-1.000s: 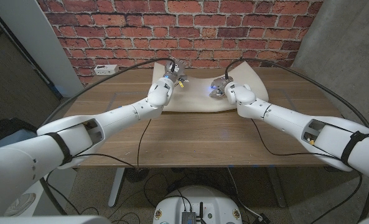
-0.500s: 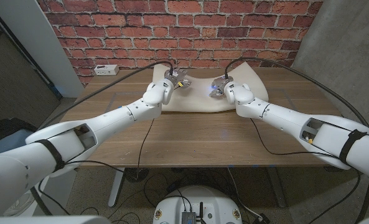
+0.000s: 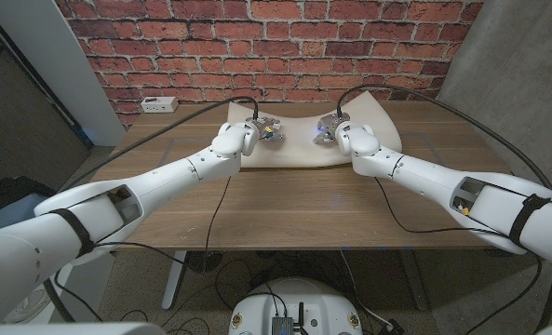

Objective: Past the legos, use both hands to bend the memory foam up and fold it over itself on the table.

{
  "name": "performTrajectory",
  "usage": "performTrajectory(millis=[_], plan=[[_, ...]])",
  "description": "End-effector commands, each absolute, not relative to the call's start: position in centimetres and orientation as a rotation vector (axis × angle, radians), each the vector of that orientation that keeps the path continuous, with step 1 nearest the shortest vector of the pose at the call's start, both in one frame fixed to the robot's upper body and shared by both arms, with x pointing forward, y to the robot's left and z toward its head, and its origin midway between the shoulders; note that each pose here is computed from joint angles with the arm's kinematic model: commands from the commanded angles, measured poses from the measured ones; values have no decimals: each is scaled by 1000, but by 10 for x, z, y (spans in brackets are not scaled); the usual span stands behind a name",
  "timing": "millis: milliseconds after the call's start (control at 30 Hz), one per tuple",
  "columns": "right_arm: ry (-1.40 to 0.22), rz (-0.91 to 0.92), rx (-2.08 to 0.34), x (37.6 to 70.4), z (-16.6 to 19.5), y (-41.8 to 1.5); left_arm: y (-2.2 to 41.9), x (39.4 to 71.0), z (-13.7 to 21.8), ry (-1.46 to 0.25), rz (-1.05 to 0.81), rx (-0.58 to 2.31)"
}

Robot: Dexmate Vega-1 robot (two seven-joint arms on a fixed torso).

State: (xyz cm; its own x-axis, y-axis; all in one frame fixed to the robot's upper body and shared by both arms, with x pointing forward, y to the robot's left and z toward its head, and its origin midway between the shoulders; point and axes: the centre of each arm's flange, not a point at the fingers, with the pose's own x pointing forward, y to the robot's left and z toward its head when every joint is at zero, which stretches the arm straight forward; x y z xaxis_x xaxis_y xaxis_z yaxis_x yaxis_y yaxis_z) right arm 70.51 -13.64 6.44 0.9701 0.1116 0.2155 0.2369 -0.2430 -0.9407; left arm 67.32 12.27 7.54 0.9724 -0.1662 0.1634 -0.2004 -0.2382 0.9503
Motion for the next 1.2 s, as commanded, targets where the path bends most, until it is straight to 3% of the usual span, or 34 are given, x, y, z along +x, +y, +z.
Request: performTrajectory(millis=[33,367,800,1200], plan=[[-256,-130,-1821,702,64,-137,128,681,62,-146,-24,1887],[-248,-130,-1823,705,65,-138,131,689,51,-144,14,1962],[-235,-122,-1816,708,64,-140,129,705,52,-297,208,2161],[-214,-120,-1764,704,64,-150,129,722,30,-366,184,2169]])
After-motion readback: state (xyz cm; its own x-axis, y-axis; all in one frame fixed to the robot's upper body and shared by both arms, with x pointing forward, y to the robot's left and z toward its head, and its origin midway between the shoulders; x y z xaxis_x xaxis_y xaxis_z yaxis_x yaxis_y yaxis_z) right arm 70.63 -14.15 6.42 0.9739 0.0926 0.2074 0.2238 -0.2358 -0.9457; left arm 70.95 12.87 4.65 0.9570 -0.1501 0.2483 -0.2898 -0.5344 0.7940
